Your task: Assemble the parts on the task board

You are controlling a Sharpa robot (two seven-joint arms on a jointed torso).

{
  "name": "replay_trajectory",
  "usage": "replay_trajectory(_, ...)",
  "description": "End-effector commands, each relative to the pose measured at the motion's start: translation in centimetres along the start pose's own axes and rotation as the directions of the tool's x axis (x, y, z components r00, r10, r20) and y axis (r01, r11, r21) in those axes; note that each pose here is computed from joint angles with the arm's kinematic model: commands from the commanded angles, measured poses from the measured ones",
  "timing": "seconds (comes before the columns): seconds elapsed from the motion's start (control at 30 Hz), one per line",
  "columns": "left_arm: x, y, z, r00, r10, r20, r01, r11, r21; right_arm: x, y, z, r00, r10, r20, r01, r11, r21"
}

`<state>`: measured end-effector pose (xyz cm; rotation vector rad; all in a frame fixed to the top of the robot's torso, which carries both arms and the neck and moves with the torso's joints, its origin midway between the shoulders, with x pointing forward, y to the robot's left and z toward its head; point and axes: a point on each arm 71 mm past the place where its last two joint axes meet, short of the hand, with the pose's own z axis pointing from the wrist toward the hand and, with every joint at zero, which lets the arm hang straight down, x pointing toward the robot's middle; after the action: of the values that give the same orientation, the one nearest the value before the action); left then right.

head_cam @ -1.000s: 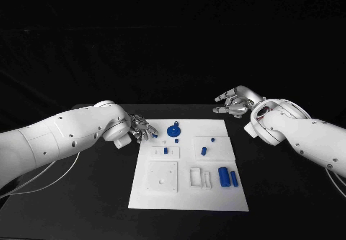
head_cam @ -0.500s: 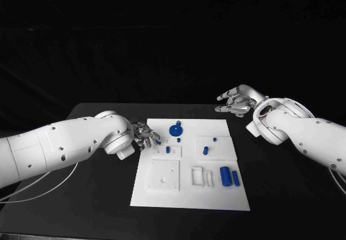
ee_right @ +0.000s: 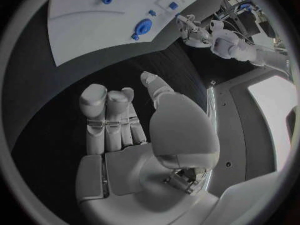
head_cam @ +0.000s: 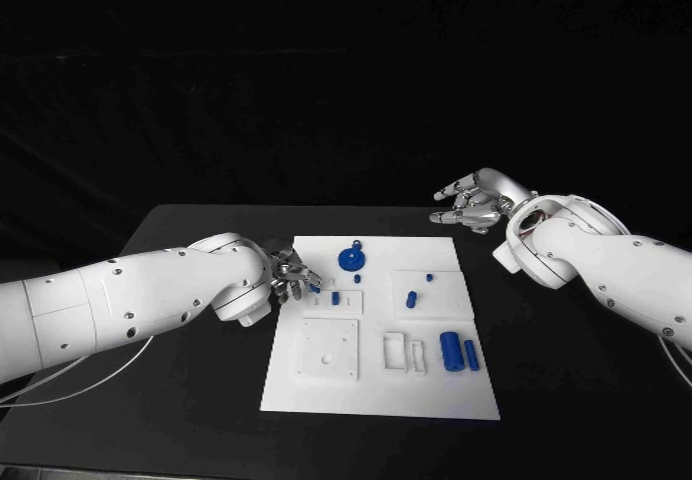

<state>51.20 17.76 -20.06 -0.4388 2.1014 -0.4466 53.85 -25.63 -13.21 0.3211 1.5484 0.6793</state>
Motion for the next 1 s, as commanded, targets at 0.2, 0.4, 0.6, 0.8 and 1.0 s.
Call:
replay_trajectory(0.2, 0.54, -0.51, 0.07, 0.998, 0.059, 0.038, -0.060, 0.998, 0.014, 0.1, 0.1, 0.0, 1.000, -0.003, -0.015, 0.003, 1.000, -0.005)
replay_trajectory(0.4, 0.98, -0.50, 0.11, 0.997, 0.067, 0.024, -0.067, 0.998, 0.010, 0.1, 0.0, 0.0, 1.000, -0.004, -0.017, 0.004, 1.000, -0.004)
replay_trajectory(0.6, 1.29, -0.37, 0.19, 0.998, 0.068, 0.017, -0.068, 0.998, 0.001, 0.1, 0.0, -0.1, 1.000, -0.004, -0.018, 0.004, 1.000, -0.004)
replay_trajectory(0.8, 1.62, -0.12, 0.28, 0.997, 0.070, 0.012, -0.070, 0.998, -0.007, 0.1, 0.0, -0.1, 1.000, -0.004, -0.019, 0.004, 1.000, -0.004)
replay_trajectory(1.0, 1.89, 0.08, 0.32, 0.997, 0.072, 0.006, -0.072, 0.997, -0.012, 0.1, 0.0, -0.1, 1.000, -0.004, -0.019, 0.004, 1.000, -0.004)
